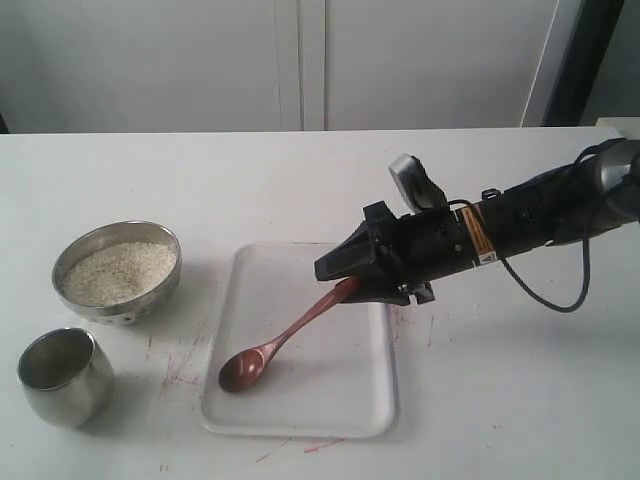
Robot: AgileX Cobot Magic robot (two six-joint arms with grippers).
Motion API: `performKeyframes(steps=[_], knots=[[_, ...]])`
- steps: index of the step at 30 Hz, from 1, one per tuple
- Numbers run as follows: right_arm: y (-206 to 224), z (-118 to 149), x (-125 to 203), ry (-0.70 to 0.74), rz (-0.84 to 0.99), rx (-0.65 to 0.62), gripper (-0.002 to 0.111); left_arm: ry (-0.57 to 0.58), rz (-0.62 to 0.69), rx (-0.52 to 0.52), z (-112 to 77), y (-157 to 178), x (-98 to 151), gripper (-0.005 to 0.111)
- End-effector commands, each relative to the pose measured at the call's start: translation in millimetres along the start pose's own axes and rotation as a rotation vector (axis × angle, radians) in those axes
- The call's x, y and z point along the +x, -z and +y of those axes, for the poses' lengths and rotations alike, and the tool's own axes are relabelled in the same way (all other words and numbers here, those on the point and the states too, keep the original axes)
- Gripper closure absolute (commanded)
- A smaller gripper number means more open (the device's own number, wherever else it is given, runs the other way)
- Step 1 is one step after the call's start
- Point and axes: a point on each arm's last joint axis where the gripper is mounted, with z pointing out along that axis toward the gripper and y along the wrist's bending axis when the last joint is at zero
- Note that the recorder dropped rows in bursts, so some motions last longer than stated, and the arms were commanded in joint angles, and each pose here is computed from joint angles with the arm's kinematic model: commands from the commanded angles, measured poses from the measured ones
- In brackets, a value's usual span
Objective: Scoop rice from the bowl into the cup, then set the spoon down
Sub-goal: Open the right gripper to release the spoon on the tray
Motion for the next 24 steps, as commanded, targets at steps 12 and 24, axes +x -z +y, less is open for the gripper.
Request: performKeyframes(steps=[12, 24], knots=[[4.8, -5.3, -6.6, 0.068, -0.06, 0.1, 0.056, 0.011, -0.004, 0.001, -0.3, 0.4, -1.1, 0.092], [4.9, -6.0, -7.0, 0.213, -0.057, 0.113, 0.056, 0.011, -0.004, 0.001, -0.3, 0.4, -1.1, 0.092]])
